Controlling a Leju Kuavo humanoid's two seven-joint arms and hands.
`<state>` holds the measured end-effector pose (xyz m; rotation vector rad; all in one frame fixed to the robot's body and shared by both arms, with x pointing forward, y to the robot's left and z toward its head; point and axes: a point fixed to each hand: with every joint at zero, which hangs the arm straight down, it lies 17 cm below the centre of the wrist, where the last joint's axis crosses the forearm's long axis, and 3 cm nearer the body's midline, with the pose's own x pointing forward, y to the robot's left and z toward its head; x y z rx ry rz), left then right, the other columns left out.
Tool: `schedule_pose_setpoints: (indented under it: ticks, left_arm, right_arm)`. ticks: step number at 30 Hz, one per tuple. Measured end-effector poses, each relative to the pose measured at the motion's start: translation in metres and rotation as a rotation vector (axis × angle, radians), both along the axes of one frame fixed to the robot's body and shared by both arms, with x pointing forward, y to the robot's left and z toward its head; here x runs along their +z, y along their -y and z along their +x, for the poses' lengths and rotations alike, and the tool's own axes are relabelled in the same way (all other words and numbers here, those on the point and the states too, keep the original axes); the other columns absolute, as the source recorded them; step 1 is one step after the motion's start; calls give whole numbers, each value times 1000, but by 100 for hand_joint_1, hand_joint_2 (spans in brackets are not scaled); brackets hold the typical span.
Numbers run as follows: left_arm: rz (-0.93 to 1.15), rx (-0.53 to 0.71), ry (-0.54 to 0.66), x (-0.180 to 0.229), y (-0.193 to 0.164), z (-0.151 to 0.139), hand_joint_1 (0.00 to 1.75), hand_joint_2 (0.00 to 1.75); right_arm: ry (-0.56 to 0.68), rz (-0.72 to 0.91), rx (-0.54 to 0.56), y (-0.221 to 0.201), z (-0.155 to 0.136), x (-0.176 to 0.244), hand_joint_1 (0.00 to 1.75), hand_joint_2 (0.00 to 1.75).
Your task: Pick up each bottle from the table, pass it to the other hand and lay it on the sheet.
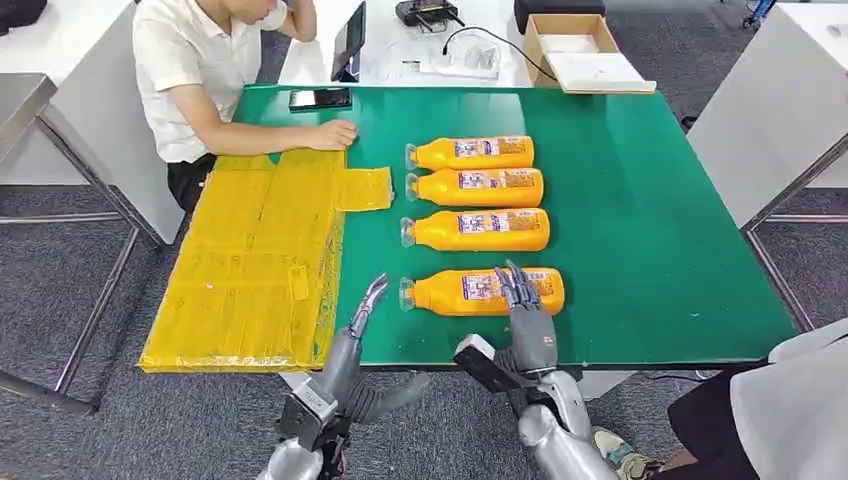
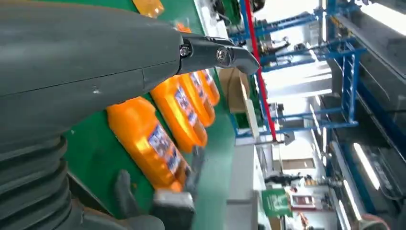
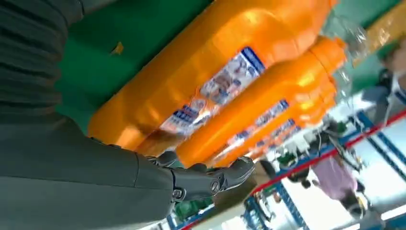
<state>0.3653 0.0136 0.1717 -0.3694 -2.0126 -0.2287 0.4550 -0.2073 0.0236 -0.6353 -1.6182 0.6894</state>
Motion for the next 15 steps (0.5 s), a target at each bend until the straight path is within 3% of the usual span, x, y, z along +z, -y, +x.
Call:
schedule_pose_setpoints:
  ticks: [9,15]
  left_arm:
    - [7,-39,0,1,10,-1,0,175]
    - [9,-49,-6,1,12,-2,0,175]
  right_arm:
    - [-42,-212,70,-16,18,-6,0,175]
    - [-36,-257,97,-25,22,-2,0,175]
